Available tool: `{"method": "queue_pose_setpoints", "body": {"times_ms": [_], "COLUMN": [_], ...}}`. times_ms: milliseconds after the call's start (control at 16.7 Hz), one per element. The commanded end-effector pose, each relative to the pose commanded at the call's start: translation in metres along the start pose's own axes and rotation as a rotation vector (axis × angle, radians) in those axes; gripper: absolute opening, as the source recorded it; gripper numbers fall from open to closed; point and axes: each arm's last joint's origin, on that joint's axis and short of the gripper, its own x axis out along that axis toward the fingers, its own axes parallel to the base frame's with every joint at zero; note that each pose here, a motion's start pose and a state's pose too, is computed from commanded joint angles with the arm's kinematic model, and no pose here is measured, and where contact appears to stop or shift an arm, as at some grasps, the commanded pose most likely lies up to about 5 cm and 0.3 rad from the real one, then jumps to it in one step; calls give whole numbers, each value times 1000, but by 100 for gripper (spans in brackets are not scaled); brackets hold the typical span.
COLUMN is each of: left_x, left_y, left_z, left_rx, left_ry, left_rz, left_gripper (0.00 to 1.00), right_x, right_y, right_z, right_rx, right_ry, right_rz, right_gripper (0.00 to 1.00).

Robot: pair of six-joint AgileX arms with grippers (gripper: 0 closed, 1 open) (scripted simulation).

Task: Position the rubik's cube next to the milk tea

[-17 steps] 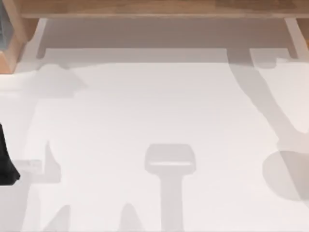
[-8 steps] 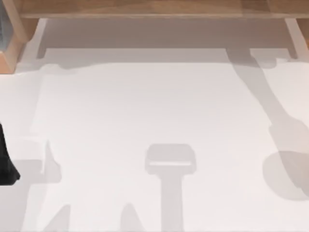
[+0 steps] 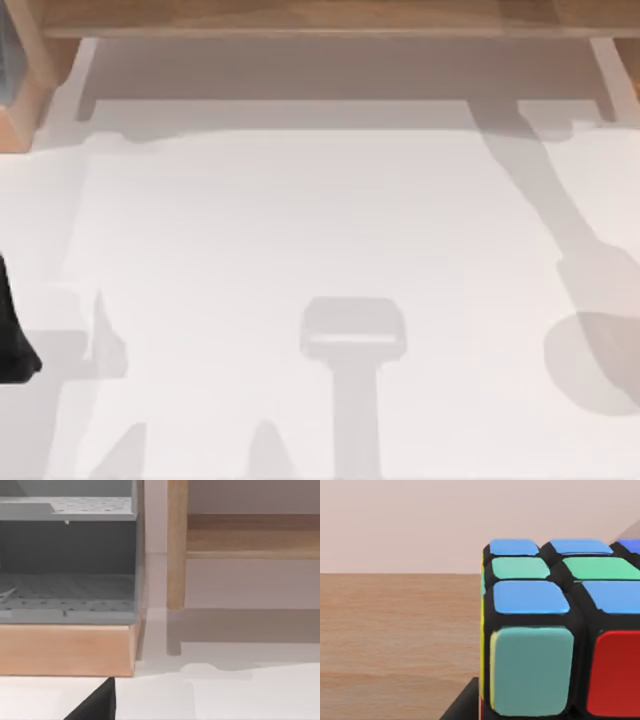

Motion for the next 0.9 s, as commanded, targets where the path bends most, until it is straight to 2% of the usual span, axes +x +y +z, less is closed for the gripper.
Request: {"method": "queue_pose_setpoints", "body": {"times_ms": [420, 900], "left_x": [0, 0], "left_y": [0, 0], "left_z": [0, 0], "left_rx": [0, 0], "left_ry": [0, 0], "left_rz": [0, 0], "left_gripper": [100, 100], "right_x": [0, 0], "right_y": [0, 0], "right_z": [0, 0], "right_rx": [0, 0], "right_ry": [0, 0], "right_rz": [0, 0], "right_gripper": [2, 0]}}
